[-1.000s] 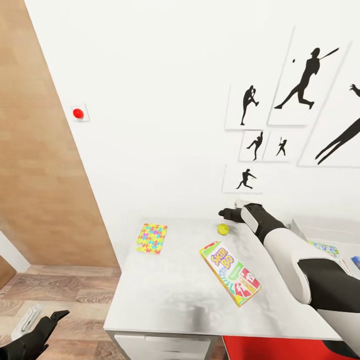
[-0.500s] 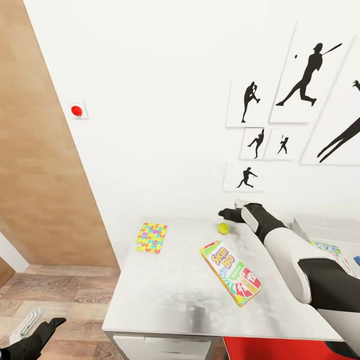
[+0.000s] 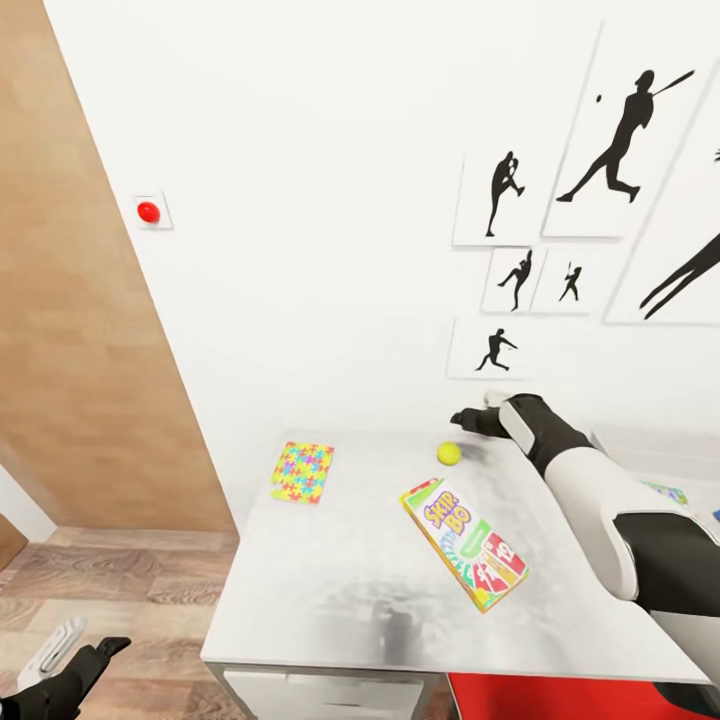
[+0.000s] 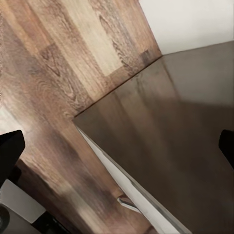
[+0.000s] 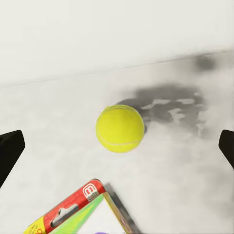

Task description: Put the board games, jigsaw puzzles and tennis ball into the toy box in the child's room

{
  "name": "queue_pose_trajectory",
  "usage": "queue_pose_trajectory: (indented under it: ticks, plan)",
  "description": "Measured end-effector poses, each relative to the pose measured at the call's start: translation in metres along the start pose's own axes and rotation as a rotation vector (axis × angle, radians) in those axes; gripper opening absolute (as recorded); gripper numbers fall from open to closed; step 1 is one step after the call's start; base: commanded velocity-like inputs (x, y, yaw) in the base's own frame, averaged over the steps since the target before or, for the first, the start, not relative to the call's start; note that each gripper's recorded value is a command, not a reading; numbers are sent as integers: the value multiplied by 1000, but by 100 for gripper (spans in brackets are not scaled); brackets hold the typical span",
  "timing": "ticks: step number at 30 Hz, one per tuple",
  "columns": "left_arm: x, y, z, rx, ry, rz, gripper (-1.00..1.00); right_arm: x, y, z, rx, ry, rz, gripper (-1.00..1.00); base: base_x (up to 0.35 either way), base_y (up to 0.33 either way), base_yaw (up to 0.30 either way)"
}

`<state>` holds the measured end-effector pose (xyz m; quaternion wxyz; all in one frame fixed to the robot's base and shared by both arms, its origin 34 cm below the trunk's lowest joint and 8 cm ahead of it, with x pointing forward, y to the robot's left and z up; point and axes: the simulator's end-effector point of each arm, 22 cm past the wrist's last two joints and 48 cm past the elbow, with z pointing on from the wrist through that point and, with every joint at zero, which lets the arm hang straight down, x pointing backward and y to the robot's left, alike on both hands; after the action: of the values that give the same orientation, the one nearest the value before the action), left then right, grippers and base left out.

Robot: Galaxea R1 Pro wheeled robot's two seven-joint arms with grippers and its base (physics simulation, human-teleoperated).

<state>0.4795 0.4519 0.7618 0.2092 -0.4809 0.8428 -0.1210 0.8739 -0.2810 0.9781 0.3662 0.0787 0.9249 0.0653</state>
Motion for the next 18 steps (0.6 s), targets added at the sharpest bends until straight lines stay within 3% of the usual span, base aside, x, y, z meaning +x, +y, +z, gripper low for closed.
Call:
queue_pose_trajectory:
  ticks: [18]
  plan:
    - [7, 19, 27, -35, 16, -3, 100, 24, -4, 33, 10, 30, -19, 100, 0, 0, 0]
